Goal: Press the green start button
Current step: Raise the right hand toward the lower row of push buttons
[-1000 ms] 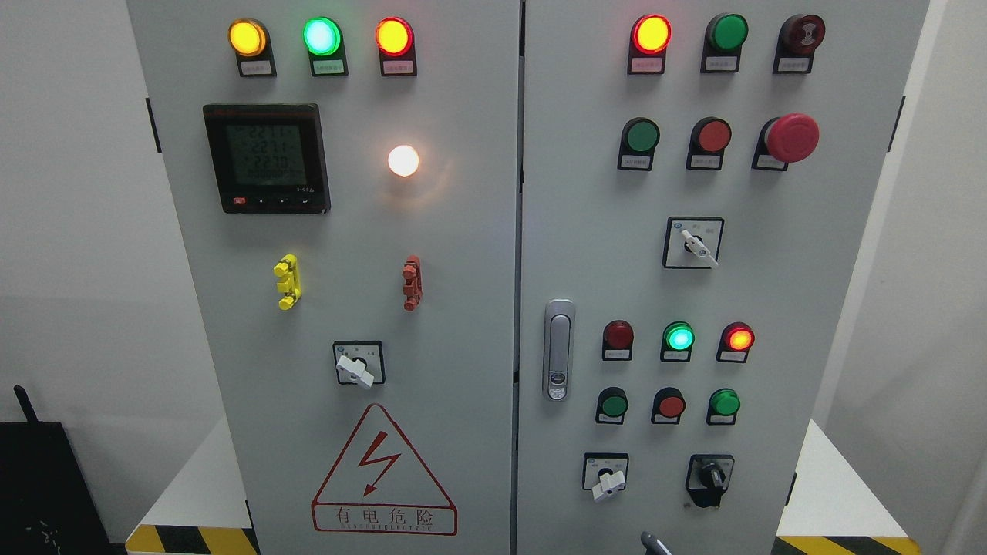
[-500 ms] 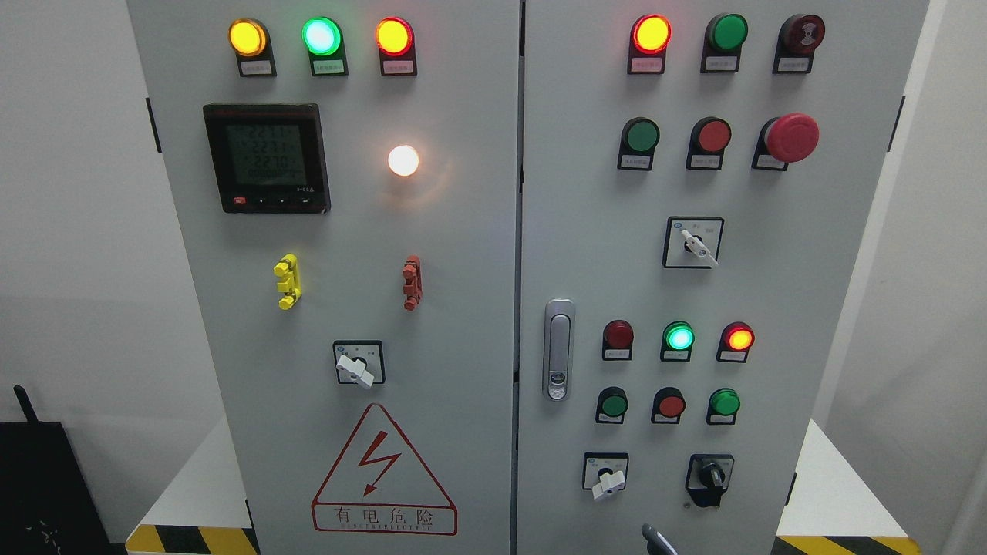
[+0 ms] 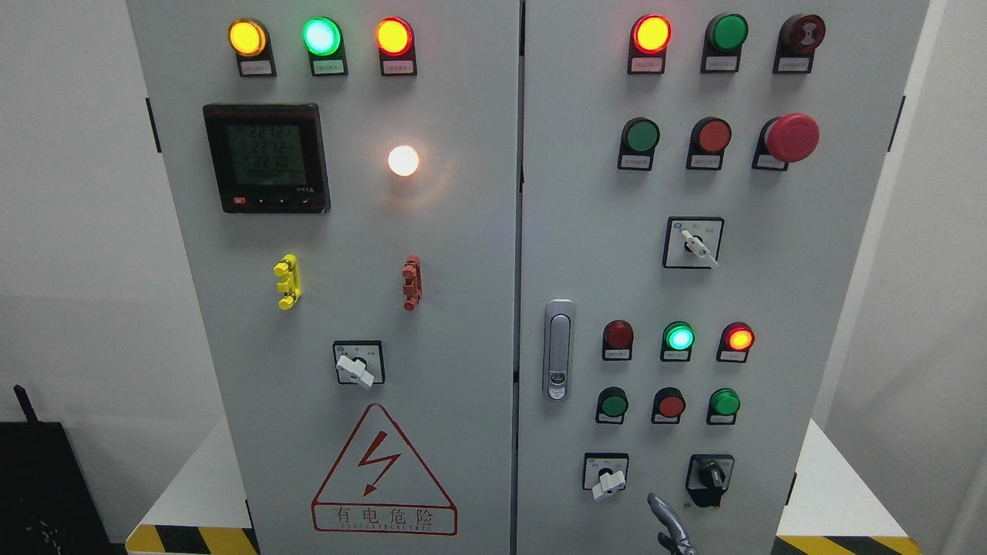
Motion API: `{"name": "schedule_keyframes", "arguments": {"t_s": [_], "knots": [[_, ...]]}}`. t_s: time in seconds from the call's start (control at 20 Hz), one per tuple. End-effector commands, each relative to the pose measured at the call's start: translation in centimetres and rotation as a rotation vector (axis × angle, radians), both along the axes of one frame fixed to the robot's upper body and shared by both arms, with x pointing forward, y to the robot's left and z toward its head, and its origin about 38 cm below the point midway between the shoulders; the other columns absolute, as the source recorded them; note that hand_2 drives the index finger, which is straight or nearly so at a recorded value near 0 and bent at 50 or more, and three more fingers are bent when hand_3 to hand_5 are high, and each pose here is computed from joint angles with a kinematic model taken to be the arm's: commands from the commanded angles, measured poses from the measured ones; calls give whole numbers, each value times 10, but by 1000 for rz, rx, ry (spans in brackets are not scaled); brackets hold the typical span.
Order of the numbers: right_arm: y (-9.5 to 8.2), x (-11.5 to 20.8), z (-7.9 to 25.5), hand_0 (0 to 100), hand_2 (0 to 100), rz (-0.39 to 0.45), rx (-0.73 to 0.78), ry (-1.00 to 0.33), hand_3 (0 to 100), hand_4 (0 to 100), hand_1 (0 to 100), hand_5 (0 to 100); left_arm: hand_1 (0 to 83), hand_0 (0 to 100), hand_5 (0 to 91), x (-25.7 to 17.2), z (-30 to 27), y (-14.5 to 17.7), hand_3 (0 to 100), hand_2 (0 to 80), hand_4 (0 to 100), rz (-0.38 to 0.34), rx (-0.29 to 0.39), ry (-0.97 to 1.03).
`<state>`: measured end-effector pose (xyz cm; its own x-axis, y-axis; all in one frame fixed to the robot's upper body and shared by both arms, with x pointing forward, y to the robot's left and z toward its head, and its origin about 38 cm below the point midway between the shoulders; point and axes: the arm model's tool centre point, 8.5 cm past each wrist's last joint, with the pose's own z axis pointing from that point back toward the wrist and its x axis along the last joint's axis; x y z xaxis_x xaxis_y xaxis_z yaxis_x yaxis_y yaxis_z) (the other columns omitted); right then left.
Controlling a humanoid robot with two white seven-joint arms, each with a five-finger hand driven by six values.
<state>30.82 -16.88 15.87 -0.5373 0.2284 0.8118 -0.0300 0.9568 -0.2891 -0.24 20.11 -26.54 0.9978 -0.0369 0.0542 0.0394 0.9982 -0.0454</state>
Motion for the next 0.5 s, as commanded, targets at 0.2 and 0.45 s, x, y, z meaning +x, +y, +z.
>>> {"name": "schedule_keyframes", "arguments": {"t_s": [0.2, 0.45], "knots": [[-26, 27, 8, 3, 0, -154, -253, -64, 318, 297, 190, 121, 556, 120, 0, 0, 0, 0, 0, 0, 0, 0, 0, 0], [-33, 41, 18, 23, 0, -241, -383, -110, 465, 436, 198, 353, 556, 120, 0, 0, 0, 0, 0, 0, 0, 0, 0, 0]]}}
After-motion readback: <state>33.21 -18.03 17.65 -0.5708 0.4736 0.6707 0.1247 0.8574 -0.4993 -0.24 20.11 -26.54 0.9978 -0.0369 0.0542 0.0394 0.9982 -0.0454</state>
